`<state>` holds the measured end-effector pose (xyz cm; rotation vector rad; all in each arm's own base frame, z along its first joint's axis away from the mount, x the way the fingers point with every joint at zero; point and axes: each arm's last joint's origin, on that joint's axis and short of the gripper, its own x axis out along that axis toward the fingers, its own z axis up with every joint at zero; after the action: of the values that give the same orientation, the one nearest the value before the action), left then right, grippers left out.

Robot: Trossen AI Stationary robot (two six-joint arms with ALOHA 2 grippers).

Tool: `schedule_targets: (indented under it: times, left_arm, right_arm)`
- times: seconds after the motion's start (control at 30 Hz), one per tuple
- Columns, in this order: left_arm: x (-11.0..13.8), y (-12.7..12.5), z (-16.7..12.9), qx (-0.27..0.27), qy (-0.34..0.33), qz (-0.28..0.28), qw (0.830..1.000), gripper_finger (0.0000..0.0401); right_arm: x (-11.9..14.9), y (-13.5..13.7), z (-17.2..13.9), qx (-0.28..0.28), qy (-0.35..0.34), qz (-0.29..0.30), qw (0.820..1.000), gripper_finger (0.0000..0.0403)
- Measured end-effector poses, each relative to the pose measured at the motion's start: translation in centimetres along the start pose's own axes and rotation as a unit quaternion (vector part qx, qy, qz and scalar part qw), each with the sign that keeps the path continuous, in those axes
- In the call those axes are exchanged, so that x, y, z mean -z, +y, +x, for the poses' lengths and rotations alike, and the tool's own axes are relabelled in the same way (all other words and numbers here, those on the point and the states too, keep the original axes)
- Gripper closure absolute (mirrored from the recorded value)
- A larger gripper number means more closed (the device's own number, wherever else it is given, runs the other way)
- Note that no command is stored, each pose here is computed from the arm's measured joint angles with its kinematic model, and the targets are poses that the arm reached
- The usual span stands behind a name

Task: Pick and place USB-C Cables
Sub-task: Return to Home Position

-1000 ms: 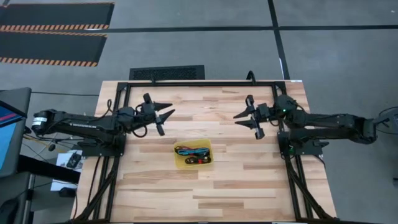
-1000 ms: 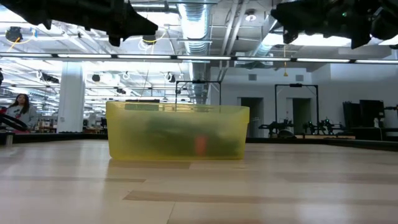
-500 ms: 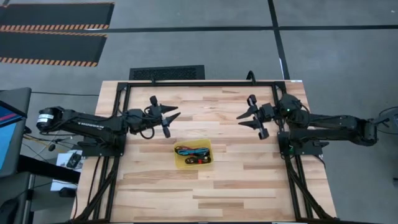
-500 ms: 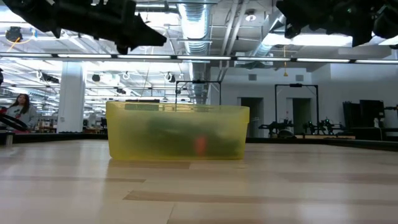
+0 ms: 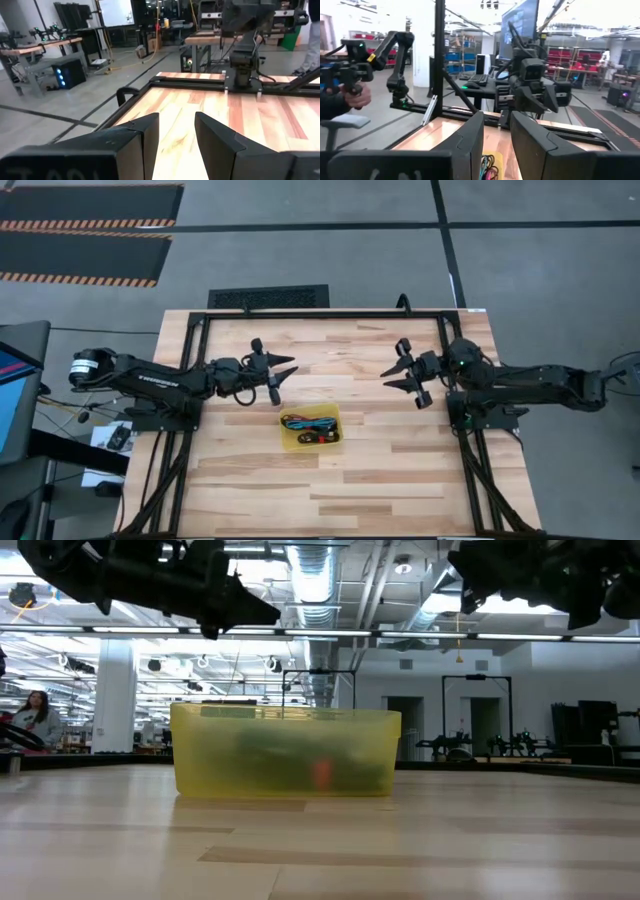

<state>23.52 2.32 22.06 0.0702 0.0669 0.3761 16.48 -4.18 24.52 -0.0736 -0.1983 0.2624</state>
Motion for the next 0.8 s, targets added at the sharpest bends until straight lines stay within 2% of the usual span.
schedule_targets:
  times: [0.27,0.8]
  left_arm:
    - [-0.3,0.1,-0.2,-0.001,-0.007,0.007,1.000,0.0285]
    - [-0.2,0.1,-0.1,-0.002,-0.006,0.007,1.000,0.0285]
  right_arm:
    - [-0.8,-0.2,-1.3,0.027,0.000,-0.004,1.000,0.0281]
    - [-0.6,-0.1,-1.3,0.027,0.012,-0.002,1.000,0.0281]
